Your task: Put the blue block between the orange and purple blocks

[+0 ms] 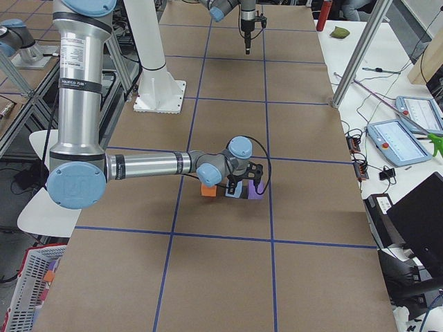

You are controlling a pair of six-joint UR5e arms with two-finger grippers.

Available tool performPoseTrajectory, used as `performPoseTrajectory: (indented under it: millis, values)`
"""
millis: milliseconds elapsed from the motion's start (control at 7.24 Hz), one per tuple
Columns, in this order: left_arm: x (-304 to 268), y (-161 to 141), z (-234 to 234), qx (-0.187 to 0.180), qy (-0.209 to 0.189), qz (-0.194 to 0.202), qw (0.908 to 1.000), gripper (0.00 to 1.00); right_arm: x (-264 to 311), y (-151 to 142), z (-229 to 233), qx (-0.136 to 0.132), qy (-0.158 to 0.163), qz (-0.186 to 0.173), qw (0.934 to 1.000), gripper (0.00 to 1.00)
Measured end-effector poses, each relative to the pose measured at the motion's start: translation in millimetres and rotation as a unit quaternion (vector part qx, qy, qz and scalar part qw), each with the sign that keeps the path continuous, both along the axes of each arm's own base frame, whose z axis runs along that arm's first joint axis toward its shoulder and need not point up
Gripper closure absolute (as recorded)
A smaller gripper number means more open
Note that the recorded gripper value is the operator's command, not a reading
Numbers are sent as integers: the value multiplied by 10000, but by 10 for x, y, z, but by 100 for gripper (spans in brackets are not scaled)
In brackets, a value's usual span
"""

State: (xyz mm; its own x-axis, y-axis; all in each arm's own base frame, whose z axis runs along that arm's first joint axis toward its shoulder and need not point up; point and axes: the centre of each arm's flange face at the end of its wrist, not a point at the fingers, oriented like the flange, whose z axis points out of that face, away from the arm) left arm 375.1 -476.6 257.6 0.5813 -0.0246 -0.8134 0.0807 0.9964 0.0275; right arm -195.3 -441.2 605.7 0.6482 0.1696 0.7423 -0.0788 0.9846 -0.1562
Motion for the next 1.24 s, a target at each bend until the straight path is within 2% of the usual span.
performPoseTrajectory:
  millis: [553,829,967,1243]
  values:
    - [-6,4,-14,4,9,-12,10000,1,19,5,-89,88,-61,11,9999,0]
    - [-29,11,-35,-14,27,-43,10000,1,220,143,-263,372,-197,118,9990,0]
    - [-105,41,6,-16,17,-60,10000,1,445,205,-341,580,-277,294,9975,0]
    - [-575,149,331,111,-138,-81,9998,1,951,178,-397,975,-343,611,9928,0]
